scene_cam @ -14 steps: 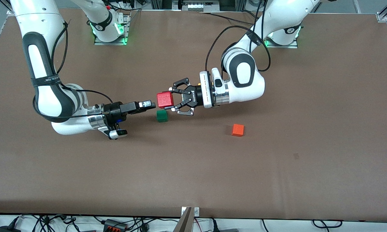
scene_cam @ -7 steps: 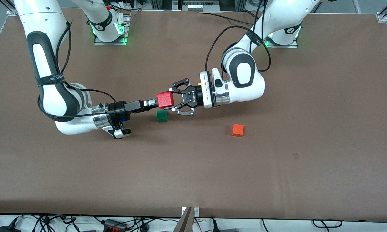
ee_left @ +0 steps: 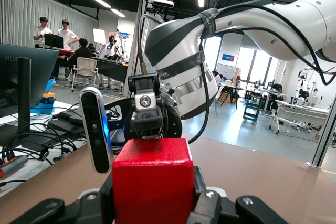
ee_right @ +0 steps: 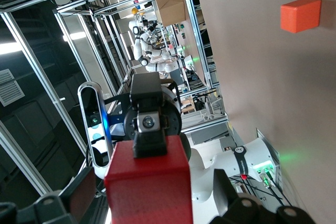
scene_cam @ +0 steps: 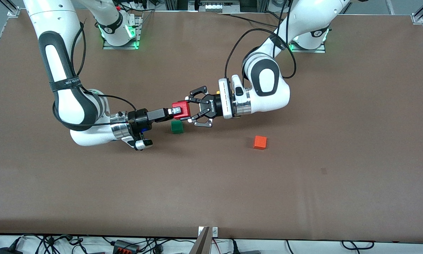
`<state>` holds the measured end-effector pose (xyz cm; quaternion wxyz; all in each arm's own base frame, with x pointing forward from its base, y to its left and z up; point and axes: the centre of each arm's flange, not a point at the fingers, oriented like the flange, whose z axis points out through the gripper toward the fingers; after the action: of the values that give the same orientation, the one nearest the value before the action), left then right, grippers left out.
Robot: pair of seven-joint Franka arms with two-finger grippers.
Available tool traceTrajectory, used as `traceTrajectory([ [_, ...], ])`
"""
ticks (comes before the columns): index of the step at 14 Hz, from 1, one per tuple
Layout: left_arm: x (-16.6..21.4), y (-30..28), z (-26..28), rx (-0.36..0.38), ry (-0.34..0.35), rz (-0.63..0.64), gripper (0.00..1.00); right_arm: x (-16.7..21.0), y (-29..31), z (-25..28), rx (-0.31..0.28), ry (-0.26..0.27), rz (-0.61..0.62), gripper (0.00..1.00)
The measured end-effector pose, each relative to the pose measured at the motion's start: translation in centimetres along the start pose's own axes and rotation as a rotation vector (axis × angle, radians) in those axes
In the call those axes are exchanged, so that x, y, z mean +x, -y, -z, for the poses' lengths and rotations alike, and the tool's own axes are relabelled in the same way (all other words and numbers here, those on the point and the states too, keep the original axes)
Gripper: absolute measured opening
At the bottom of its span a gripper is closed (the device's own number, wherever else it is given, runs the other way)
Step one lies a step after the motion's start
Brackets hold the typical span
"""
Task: Pass red block to right arm, stack on blue
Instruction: 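Open the left gripper, releasing the red cube to the right gripper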
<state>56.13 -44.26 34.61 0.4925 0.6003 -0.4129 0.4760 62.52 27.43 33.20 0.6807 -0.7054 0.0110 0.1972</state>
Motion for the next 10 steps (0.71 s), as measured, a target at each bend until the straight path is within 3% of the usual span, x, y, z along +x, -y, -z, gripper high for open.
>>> traceTrajectory([
  [1,0.0,0.02,0.02,0.0,0.0,0.0,0.56,0.01,0.01,0.0,0.001,0.0,0.0,0.96],
  [3,0.0,0.04,0.04,0.001,0.0,-0.001,0.56,0.02,-0.04,0.0,0.001,-0.001,-0.002,0.82],
  [4,0.0,0.05,0.04,0.001,0.0,-0.001,0.56,0.03,-0.06,0.0,0.001,-0.001,-0.002,0.81],
  [6,-0.05,0.06,0.05,0.002,0.0,0.003,0.56,0.05,-0.03,0.04,0.003,-0.002,0.001,0.58],
  [10,-0.07,0.07,0.04,0.003,-0.001,0.009,0.56,0.06,-0.03,0.05,0.003,-0.002,0.011,0.56],
])
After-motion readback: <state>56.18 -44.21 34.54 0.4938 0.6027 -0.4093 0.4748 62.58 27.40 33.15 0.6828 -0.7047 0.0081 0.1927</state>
